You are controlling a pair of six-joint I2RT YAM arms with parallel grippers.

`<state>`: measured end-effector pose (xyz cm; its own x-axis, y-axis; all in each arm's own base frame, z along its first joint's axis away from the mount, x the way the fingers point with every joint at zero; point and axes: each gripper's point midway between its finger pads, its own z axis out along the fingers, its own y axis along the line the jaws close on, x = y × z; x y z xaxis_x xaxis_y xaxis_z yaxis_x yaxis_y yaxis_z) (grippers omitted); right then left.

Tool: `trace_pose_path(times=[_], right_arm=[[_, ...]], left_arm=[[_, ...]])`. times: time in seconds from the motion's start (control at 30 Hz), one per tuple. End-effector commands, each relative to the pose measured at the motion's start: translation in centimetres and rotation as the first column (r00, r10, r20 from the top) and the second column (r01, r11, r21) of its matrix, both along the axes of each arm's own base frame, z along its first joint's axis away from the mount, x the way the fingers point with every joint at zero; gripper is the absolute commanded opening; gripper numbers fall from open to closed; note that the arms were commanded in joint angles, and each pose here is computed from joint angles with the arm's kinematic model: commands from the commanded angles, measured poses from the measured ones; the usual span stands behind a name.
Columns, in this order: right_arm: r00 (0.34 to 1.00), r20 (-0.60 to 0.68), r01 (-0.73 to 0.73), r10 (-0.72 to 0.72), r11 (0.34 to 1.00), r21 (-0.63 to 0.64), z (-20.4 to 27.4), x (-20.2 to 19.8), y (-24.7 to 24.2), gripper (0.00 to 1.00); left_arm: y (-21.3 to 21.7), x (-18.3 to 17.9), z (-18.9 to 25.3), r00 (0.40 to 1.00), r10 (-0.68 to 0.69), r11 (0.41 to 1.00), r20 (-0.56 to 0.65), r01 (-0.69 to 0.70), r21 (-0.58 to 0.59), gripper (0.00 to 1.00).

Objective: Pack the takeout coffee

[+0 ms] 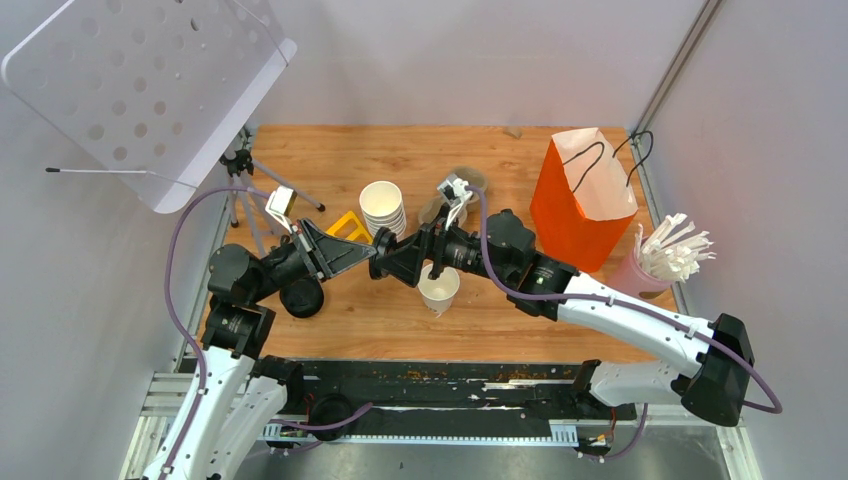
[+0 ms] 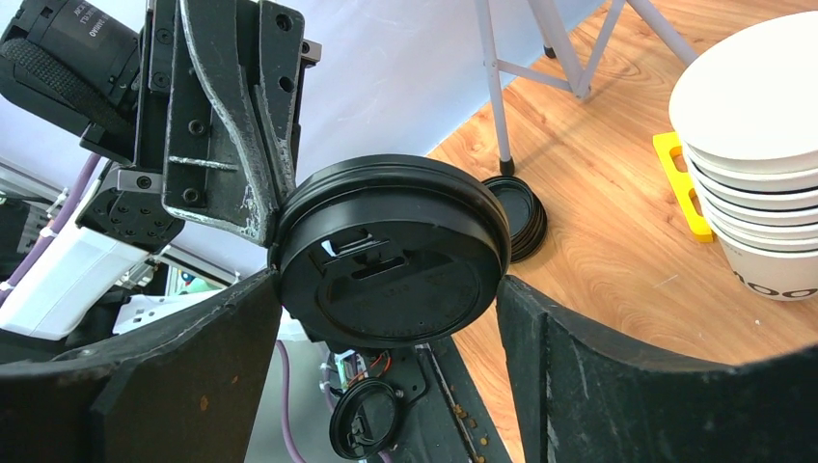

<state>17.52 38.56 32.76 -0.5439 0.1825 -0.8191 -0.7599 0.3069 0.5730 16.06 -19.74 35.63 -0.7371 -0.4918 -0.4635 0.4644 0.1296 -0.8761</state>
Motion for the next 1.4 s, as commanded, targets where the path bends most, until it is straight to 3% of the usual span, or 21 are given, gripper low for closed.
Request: trace_pose_path(times=[0.0,0.23,0.5,0.8,1.23,1.33,1.37], right_arm=[[0.998,0.055,-0.018,0.016,0.999,0.041,1.5,-0.2,0.2,0.8],[0.998,0.06,0.003,-0.006,0.999,0.049,1.7,-0.1,-0.2,0.76],[0.998,0.043,0.051,-0.053,0.998,0.04,1.4,0.4,-0.8,0.74],[0.995,0.047,0.088,-0.089,0.996,0.025,1.1,0.7,-1.6,0.74],[0.992,0.033,0.118,-0.118,0.993,0.001,0.1,0.5,-2.9,0.75],[0.991,0.026,0.133,-0.132,0.99,-0.046,-0.7,0.6,-3.4,0.75],[0.991,0.032,0.134,-0.132,0.989,-0.063,-1.0,0.6,-3.6,0.75]], left_arm=[[0.1,-0.7,2.0,0.997,-0.006,1.0,0.073,0.007,-0.013,0.09],[0.1,-0.7,2.2,0.997,-0.002,1.0,0.071,0.004,-0.019,0.1],[0.2,-0.6,1.9,0.998,0.007,1.0,0.059,-0.006,-0.013,0.24],[0.2,0.0,0.4,0.999,0.025,0.999,0.046,-0.026,0.028,0.0],[0.3,0.5,-0.3,0.999,0.043,0.999,0.028,-0.043,0.02,0.0],[0.6,1.3,-2.2,0.996,0.084,0.992,0.007,-0.084,0.092,0.02],[0.8,1.7,-2.9,0.994,0.108,0.985,0.004,-0.107,0.136,0.08]])
